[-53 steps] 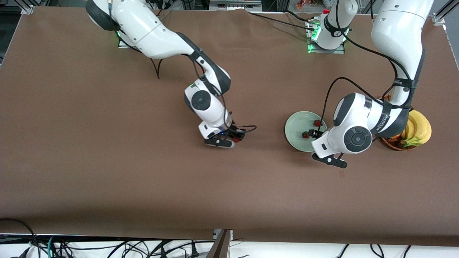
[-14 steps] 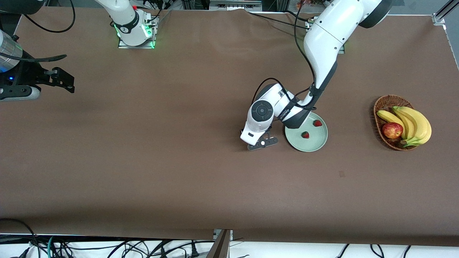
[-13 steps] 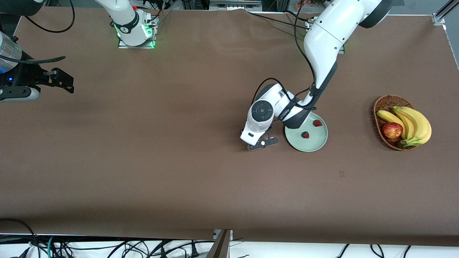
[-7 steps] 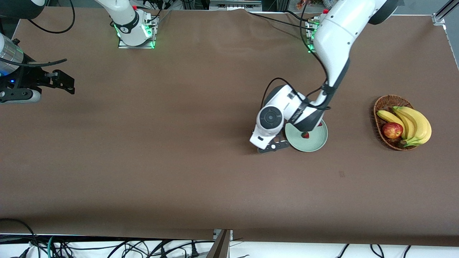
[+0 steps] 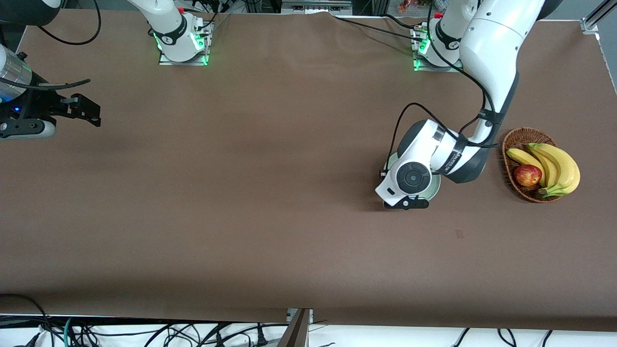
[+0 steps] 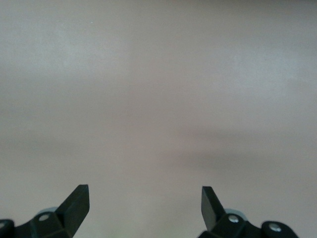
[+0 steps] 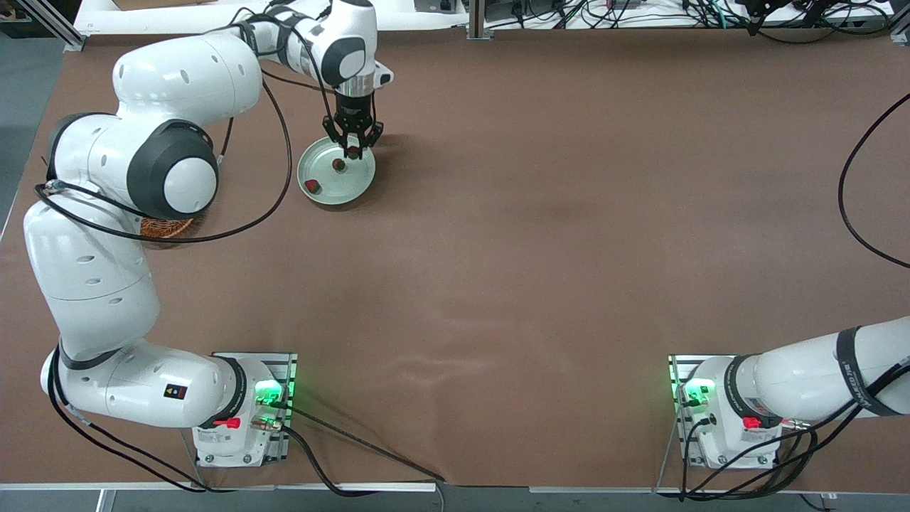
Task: Collect all strawberries into plate
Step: 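Lower the strawberry onto the plate and open the left gripper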
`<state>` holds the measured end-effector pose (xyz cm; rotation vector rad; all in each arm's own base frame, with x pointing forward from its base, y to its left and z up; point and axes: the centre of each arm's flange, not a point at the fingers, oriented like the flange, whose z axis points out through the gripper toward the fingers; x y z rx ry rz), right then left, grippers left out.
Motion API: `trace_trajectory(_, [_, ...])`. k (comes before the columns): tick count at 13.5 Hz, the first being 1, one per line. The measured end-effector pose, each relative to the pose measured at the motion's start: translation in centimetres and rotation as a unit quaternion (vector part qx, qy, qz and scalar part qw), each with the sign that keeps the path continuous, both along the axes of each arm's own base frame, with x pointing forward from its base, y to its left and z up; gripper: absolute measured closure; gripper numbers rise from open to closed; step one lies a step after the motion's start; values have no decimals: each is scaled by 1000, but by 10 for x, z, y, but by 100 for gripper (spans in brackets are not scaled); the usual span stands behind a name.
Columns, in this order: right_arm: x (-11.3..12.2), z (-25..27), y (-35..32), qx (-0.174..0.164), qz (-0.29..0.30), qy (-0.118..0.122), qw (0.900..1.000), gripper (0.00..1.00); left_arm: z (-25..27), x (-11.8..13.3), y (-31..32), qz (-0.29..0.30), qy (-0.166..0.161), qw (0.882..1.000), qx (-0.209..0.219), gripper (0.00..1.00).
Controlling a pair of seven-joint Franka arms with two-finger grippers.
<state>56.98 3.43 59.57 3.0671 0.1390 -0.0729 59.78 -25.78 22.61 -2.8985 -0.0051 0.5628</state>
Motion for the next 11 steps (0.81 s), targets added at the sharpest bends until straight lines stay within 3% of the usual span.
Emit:
trace_trajectory(5, [0,0,2,0,2,0,1000,0,-14,-11,-4,-7,7,1000,-1,67])
trace_trajectory(6, [0,0,2,0,2,0,1000,0,-14,-11,-3,-7,7,1000,-1,63])
trace_trajectory(11, [0,0,2,0,2,0,1000,0,-5,-5,0,-4,-3,1000,-5,9])
